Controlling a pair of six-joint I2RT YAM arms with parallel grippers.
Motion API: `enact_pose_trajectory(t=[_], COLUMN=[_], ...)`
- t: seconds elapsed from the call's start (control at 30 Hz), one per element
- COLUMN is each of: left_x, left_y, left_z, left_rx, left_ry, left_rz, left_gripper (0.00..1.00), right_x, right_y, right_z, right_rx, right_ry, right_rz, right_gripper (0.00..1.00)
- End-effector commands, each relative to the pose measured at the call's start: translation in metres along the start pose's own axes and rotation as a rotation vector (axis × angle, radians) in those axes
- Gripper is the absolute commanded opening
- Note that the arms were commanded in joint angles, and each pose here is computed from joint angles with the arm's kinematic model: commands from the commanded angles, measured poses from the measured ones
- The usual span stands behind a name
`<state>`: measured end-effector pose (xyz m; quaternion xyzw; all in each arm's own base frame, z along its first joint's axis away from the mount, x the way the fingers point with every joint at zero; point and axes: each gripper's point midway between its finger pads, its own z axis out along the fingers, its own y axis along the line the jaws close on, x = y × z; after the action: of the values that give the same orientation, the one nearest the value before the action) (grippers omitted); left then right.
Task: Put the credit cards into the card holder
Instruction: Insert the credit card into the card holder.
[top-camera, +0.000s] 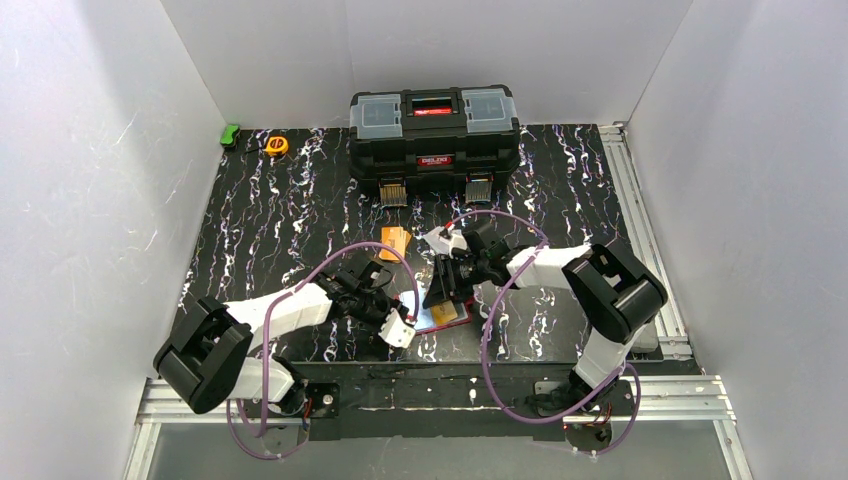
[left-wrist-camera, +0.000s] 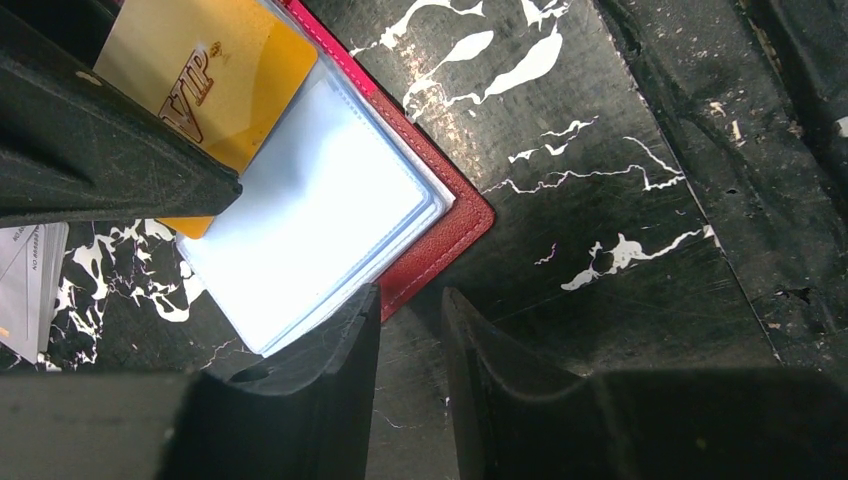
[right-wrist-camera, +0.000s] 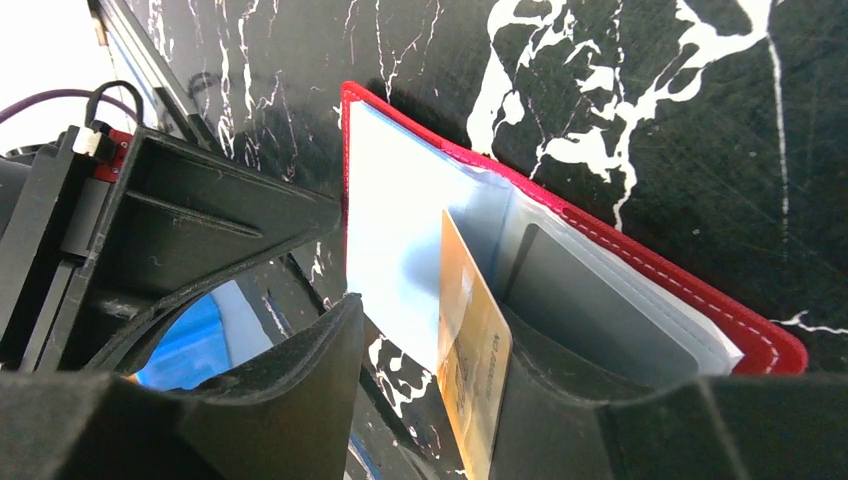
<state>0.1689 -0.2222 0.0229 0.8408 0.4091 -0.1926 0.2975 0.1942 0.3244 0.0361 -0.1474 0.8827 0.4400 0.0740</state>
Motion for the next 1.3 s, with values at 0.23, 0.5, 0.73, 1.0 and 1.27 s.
enact_pose_trajectory(t=[0.23,0.5,0.73,1.0,1.27], left_x=[-0.001,-0.006,-0.007,-0.007,-0.008], left_y=[0.005,0.003,0.003,0.007,0.010], left_z=[-0.007,-0.015,-0.016,-0.012,-0.011], left_rx=[-0.032,-0.055,-0.054,-0.045,-0.056], left_ry=[0.025,0.021,0.019,0.010,0.002], left_rz=[-0.061,-0.060,-0.060,-0.066,-0.066], left_gripper=[0.26,0.25,0.24,0.24,0.24], right_x=[-0.014,-0.006,-0.004,-0.001,-0.002], right_y=[0.001,0.005,0.002,-0.003,-0.005], right_z=[-0.032,-0.040,-0.042,-0.049,-0.053], right_rx=[0.165,0.166,0.180,0.205,0.207], right_ry=[-0.011,0.020,0.025,0.031,0.027], right_rz=[-0.113,-0.123,-0.111,-0.108,-0.101], right_gripper=[0.46,0.46,0.28,0.23,0.13])
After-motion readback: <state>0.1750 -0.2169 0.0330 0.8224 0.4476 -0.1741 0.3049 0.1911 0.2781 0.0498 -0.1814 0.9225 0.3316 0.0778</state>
